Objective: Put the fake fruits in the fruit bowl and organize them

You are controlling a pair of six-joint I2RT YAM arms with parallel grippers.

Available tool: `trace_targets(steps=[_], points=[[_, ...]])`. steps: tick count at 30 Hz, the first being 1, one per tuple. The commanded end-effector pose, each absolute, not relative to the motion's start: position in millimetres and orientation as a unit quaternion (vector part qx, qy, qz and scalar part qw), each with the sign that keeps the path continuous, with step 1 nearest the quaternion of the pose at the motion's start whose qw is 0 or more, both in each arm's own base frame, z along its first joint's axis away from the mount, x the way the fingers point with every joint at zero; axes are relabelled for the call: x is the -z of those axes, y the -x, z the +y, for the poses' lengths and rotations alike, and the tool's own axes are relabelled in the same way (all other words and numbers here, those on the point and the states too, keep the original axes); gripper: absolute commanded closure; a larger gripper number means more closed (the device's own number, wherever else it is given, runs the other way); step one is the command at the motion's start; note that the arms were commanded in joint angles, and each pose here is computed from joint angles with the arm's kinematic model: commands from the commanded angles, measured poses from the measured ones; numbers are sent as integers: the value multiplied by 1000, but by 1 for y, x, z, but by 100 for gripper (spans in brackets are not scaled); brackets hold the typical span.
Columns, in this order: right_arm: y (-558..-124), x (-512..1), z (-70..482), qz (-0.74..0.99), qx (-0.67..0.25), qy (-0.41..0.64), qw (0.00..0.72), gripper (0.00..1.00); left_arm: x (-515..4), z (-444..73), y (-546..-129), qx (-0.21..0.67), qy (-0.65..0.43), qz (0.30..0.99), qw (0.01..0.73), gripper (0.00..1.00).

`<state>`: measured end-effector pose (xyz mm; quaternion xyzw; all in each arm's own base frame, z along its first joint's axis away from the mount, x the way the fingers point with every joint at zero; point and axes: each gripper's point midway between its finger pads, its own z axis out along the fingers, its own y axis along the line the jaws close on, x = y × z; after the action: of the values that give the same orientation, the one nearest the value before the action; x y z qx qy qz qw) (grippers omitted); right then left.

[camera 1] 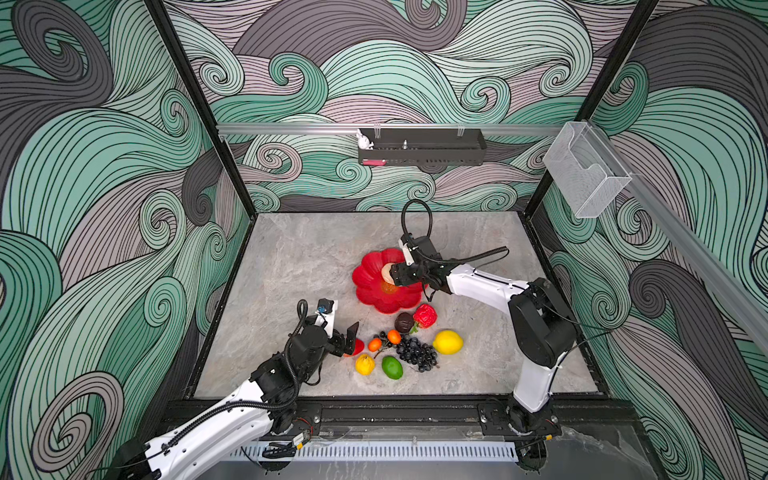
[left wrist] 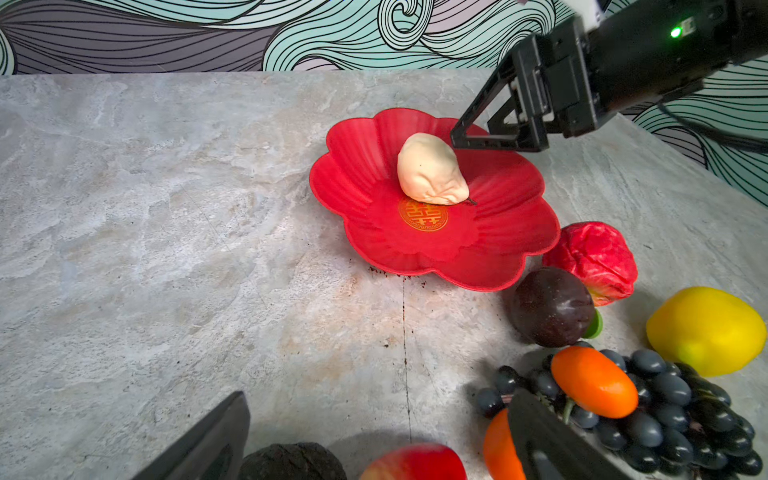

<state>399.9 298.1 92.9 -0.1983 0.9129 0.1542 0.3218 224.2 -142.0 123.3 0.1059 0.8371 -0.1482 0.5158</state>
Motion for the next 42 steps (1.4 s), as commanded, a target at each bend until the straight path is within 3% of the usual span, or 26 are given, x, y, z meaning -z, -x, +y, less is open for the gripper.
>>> trace_targets(steps=[1,19,26,31,38,42], points=[[-391,-86,312,909,-161,252,290,16,-137,-144,-228,154,-106,829,527,1],[-427,-44,314,933,-86,253,240,17,-134,-146,-229,150,-111,832,522,1],[-428,-48,315,937,-100,237,236,30,-134,-148,-229,151,-115,833,520,1],[-427,-71,314,938,-144,195,247,38,-134,-147,-231,149,-110,832,523,1],[-418,-133,310,925,-267,54,267,39,-175,-177,-244,217,-106,798,552,2],[-405,-170,298,905,-327,-39,269,40,-196,-196,-264,210,-113,794,559,3]])
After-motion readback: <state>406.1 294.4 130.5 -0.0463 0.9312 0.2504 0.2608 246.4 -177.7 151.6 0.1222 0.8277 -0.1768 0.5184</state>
